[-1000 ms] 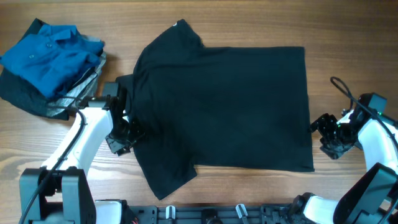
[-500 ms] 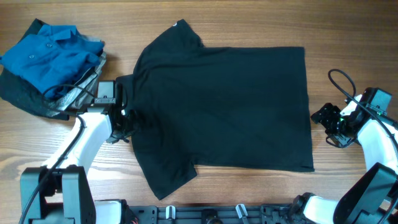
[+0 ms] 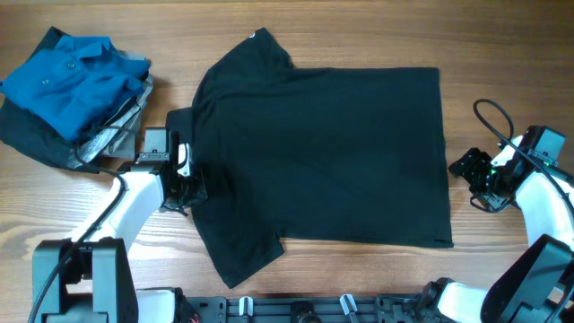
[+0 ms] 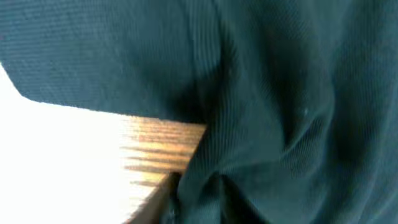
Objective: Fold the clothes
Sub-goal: 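Grasp the shirt's left and right side edges with both grippers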
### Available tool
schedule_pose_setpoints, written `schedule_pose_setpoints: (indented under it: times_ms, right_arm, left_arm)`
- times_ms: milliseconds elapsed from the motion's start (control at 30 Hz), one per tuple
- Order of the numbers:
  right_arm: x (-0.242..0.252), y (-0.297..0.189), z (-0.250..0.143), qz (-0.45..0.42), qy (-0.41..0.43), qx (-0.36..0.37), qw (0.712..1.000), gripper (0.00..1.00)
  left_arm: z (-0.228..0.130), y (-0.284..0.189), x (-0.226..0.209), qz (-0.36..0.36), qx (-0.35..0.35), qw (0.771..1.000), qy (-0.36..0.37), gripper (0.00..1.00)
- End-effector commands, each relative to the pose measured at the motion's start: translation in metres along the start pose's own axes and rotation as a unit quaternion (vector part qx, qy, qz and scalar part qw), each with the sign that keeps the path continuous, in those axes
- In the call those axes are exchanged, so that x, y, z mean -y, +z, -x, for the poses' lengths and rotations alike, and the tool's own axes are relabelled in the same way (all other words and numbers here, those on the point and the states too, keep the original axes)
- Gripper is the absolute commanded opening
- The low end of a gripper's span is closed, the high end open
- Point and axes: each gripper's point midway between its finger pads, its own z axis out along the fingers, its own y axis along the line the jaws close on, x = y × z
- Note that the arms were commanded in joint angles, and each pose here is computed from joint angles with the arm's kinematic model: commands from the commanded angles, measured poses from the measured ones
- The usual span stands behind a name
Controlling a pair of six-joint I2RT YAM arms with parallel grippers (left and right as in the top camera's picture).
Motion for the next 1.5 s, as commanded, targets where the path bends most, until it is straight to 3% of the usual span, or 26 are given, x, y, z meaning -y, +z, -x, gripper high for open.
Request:
schedule_pose_setpoints:
  times_ms: [0, 200, 233, 367, 533, 700, 767, 833, 900, 933, 1000, 1167, 1233, 1267, 1467]
  right_arm:
    - [0.006, 0.014, -0.002, -0.007, -0.010, -0.014, 1.000, 0.79]
    - [-0.020, 0.051, -0.006, 0.066, -0.112, -0.042, 0.991, 0.77]
    - [-0.021, 0.056, -0.010, 0.063, -0.133, -0.049, 0.988, 0.73]
    - [-0.027, 0.061, -0.029, 0.042, -0.188, -0.078, 0.978, 0.73]
    - [-0.019, 0.060, -0.057, -0.007, -0.203, -0.130, 0.971, 0.72]
    - [0.001, 0.055, -0.067, -0.064, -0.165, -0.153, 0.972, 0.50]
    - [0.006, 0.051, -0.077, -0.074, -0.155, -0.175, 0.969, 0.51]
    - [0.013, 0.047, -0.082, -0.095, -0.133, -0.186, 0.969, 0.64]
    - [0.010, 0.048, -0.081, -0.088, -0.132, -0.184, 0.970, 0.63]
    - [0.002, 0.050, -0.082, -0.064, -0.132, -0.185, 0.972, 0.61]
    - [-0.018, 0.051, -0.086, -0.005, -0.149, -0.191, 0.970, 0.45]
    - [-0.016, 0.047, -0.096, -0.014, -0.134, -0.211, 0.968, 0.35]
    - [-0.018, 0.049, -0.093, -0.008, -0.135, -0.204, 0.970, 0.22]
    - [-0.019, 0.049, -0.092, -0.008, -0.136, -0.202, 0.970, 0.08]
    - [-0.014, 0.046, -0.078, -0.034, -0.114, -0.186, 0.975, 0.04]
  left_arm:
    - [-0.005, 0.002, 0.000, -0.004, -0.008, 1.000, 0.001, 0.04]
    - [0.002, 0.002, -0.013, 0.033, 0.009, 0.999, -0.007, 0.04]
    - [0.004, 0.001, -0.021, 0.056, 0.015, 0.998, -0.028, 0.04]
    - [0.006, 0.000, -0.025, 0.068, 0.023, 0.996, -0.056, 0.04]
    - [0.011, -0.002, -0.042, 0.077, 0.034, 0.989, -0.119, 0.04]
    - [0.017, -0.004, -0.048, 0.075, 0.045, 0.987, -0.132, 0.04]
    - [0.018, -0.004, -0.048, 0.075, 0.046, 0.987, -0.132, 0.04]
    - [0.018, -0.004, -0.048, 0.075, 0.046, 0.987, -0.132, 0.04]
    - [0.018, -0.004, -0.048, 0.075, 0.047, 0.987, -0.132, 0.04]
    - [0.019, -0.004, -0.048, 0.074, 0.048, 0.987, -0.132, 0.04]
    - [0.020, -0.004, -0.048, 0.074, 0.050, 0.987, -0.132, 0.04]
    - [0.020, -0.004, -0.048, 0.074, 0.050, 0.987, -0.132, 0.04]
    - [0.020, -0.004, -0.047, 0.073, 0.050, 0.987, -0.132, 0.04]
    - [0.020, -0.004, -0.047, 0.073, 0.050, 0.987, -0.132, 0.04]
    - [0.025, -0.004, -0.047, 0.071, 0.060, 0.987, -0.131, 0.04]
